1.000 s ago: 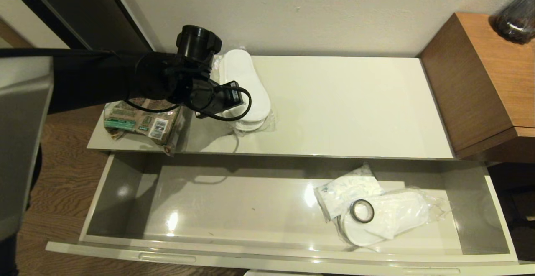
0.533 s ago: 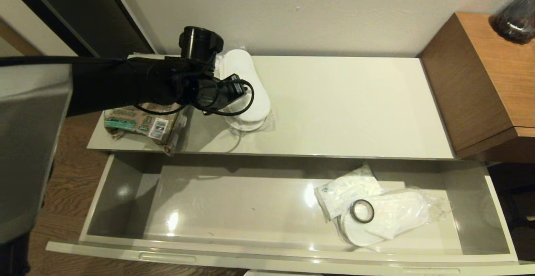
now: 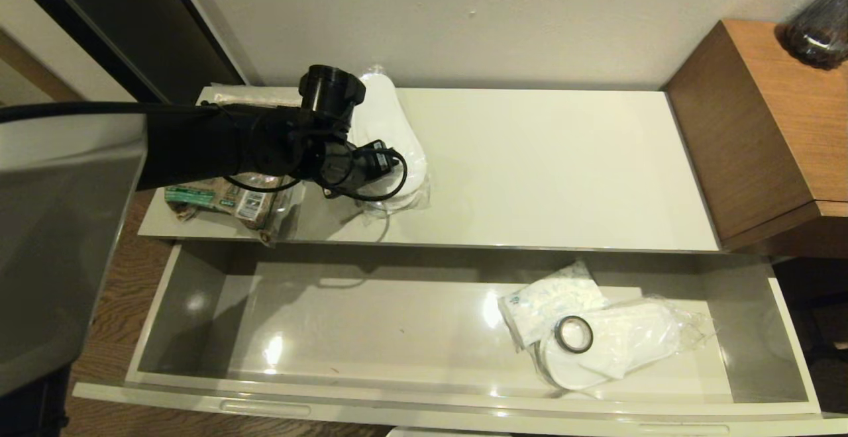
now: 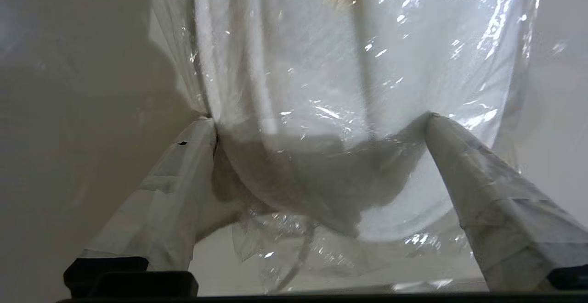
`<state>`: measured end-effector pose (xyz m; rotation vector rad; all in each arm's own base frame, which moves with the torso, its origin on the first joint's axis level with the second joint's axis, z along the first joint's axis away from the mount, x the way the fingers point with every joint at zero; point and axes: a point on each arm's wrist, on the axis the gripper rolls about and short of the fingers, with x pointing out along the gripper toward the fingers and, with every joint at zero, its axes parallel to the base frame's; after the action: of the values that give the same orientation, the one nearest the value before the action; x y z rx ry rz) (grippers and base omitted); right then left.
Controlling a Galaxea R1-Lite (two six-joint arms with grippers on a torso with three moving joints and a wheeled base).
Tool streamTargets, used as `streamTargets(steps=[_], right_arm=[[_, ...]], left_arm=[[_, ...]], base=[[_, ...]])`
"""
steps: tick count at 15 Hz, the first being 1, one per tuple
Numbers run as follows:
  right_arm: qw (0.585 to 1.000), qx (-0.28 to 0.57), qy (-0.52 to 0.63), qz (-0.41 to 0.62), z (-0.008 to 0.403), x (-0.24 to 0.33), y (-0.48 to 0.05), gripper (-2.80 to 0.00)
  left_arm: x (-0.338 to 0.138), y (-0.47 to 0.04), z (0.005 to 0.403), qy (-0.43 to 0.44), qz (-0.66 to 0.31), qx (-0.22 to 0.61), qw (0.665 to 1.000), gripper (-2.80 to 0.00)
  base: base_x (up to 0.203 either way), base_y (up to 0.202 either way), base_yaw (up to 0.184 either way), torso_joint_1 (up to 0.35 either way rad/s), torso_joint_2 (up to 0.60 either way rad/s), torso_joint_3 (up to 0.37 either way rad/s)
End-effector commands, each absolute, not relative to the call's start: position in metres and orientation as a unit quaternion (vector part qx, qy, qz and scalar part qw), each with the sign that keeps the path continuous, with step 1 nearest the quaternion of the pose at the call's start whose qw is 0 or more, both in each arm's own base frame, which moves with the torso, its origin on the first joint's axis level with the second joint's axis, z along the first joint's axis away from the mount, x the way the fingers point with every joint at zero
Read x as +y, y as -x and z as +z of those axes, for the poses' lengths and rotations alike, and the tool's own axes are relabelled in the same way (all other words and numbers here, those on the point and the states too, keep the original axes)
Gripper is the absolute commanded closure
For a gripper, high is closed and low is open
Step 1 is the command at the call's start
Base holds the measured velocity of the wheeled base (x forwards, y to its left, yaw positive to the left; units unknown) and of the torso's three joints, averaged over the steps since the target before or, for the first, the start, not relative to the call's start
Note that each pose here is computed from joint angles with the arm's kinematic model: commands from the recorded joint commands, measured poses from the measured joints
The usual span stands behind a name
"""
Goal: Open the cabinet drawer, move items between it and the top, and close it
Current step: Pick up the disposable slippers on the table
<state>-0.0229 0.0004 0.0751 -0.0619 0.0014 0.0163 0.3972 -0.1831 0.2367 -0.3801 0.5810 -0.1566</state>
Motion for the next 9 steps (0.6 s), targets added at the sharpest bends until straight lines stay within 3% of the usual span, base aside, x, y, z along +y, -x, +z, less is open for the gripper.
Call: streamTargets(steps=[1, 8, 9], right_arm=[[0.999, 0.002, 0.031, 0.009, 0.0747, 0.0004, 0.0227, 0.0], [0.999, 0.002, 0.031, 0.009, 0.0747, 0.0004, 0.0227, 0.0], [0.999, 0.002, 0.031, 0.009, 0.0747, 0.0004, 0.0227, 0.0]], left_arm=[[-0.1831, -0.3968, 0.2361, 0.185, -0.076, 0.287, 0.937, -2.8], [-0.1841, -0.3994, 0.2366, 0.143, -0.087, 0.271, 0.948, -2.8], [-0.1848, -0.3994, 0.2362, 0.138, -0.074, 0.267, 0.951, 0.0]], base=[[0.0, 0.0, 0.0, 0.0, 0.0, 0.0], [0.0, 0.0, 0.0, 0.0, 0.0, 0.0], [0.0, 0.0, 0.0, 0.0, 0.0, 0.0]])
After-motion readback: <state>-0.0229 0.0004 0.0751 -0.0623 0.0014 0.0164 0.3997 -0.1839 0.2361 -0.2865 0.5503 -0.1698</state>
